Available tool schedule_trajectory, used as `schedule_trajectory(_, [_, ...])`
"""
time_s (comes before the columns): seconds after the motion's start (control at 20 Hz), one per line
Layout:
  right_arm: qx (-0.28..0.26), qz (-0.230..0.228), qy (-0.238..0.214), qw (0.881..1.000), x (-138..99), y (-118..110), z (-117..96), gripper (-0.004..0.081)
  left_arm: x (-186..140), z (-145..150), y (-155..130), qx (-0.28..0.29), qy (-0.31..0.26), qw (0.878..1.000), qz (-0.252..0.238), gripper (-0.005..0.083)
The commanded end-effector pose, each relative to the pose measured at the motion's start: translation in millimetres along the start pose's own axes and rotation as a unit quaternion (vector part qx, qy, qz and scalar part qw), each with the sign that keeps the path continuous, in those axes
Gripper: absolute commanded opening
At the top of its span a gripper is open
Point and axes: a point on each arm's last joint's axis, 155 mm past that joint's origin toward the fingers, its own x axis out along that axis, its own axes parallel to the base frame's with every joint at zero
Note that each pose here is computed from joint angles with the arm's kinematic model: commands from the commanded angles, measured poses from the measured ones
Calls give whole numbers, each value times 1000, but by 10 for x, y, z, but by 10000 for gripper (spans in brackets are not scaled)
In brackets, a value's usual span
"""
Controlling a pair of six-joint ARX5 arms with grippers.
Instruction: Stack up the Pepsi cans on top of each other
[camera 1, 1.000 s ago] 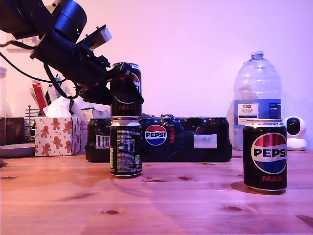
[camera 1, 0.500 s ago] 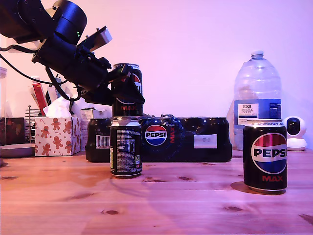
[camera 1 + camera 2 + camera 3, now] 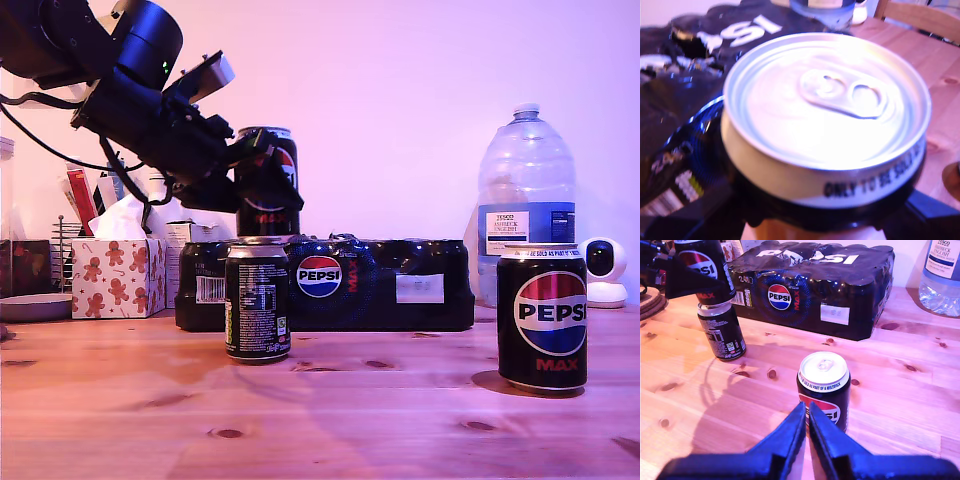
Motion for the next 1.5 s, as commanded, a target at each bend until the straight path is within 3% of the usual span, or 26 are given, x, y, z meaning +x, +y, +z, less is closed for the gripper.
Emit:
schedule_trajectory(0.0, [1,2,8,1000,30,4,-66,-12,-44,146,-28,7,-25,1000,-2,395])
schedule_trajectory(0.5, [1,2,8,1000,30,4,-66,-12,-194,309,-19,15,-37,999,6,395])
schedule_trajectory(1.45, [1,1,8,1000,30,4,-65,-12,-215,79,16,8,-18,1000,5,395])
